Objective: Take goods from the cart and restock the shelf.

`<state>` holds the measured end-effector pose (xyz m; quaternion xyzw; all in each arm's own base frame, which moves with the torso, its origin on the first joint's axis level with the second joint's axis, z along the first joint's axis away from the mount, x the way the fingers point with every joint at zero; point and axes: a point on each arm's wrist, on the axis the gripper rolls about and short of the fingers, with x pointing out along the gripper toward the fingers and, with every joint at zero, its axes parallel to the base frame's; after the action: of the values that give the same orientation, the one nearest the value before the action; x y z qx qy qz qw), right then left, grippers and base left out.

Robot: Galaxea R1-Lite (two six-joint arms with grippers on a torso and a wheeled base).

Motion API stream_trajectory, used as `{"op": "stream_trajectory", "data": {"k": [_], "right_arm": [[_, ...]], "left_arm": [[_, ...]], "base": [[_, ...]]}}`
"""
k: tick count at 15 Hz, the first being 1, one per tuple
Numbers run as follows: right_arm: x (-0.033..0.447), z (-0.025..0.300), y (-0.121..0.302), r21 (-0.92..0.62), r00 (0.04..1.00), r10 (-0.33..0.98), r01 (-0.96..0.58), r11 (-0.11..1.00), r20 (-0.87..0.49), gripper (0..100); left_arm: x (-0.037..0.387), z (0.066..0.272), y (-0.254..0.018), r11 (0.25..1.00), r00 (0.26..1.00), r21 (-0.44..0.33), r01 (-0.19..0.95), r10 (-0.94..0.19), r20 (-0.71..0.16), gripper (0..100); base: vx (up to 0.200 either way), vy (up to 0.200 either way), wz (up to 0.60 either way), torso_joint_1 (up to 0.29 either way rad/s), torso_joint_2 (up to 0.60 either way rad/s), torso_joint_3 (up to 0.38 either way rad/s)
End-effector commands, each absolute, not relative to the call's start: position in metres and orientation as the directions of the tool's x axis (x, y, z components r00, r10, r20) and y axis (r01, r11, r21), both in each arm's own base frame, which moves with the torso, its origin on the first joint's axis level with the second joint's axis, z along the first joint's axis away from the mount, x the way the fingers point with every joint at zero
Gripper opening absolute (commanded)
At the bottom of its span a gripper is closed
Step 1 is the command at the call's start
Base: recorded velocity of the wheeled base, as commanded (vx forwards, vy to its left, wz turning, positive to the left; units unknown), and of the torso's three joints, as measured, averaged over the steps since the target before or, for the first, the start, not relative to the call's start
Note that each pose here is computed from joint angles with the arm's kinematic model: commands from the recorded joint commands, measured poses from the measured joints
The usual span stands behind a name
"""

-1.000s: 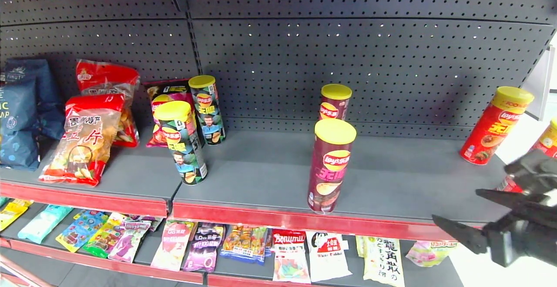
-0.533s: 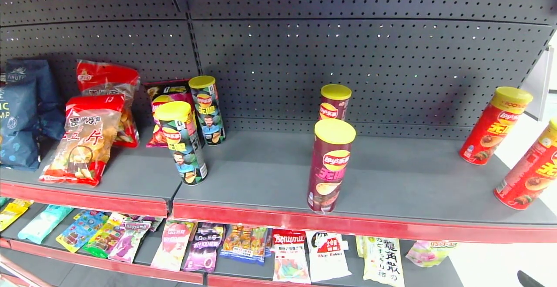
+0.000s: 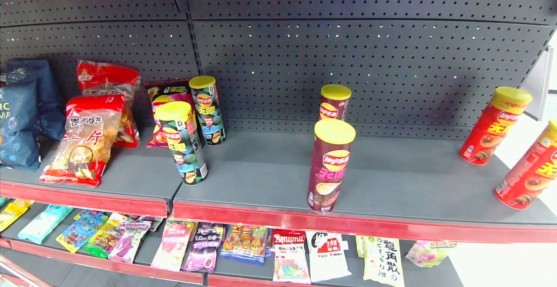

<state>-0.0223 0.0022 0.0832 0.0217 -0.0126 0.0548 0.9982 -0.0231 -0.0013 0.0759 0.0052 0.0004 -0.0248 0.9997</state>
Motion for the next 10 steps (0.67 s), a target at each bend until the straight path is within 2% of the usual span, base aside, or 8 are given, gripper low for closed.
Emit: {"op": "stream_trajectory", "data": {"k": [1,5,6,7,10], "right_arm": [[-0.0236,0.0817,0.0017,0.015,0.995,0.086,-0.087,0.996,0.047,100],[-0.0230,0.0784,0.0014,-0.014,0.998,0.063,-0.063,0.998,0.026,100],[-0.0229,0.0754,-0.0003,0.000,1.000,-0.015,0.015,1.000,-0.003,100],[-0.0229,0.0754,-0.0007,0.031,0.999,-0.032,0.032,0.999,-0.003,100],[-0.0229,0.0754,-0.0006,0.014,1.000,-0.028,0.028,1.000,-0.003,100]], "left_arm": [[-0.0231,0.0759,-0.0013,0.999,0.999,0.011,0.049,-0.049,-0.002,100],[-0.0231,0.0759,-0.0013,0.999,0.999,0.011,0.049,-0.049,-0.002,100],[-0.0231,0.0759,-0.0013,0.999,0.999,0.011,0.049,-0.049,-0.002,100],[-0.0231,0.0759,-0.0013,0.999,0.999,0.011,0.049,-0.049,-0.002,100],[-0.0231,0.0759,-0.0013,0.999,0.999,0.011,0.049,-0.049,-0.002,100]], "base": [[0.000,0.000,0.00,0.000,0.00,0.000],[0.000,0.000,0.00,0.000,0.00,0.000],[0.000,0.000,0.00,0.000,0.00,0.000],[0.000,0.000,0.00,0.000,0.00,0.000],[0.000,0.000,0.00,0.000,0.00,0.000]]}}
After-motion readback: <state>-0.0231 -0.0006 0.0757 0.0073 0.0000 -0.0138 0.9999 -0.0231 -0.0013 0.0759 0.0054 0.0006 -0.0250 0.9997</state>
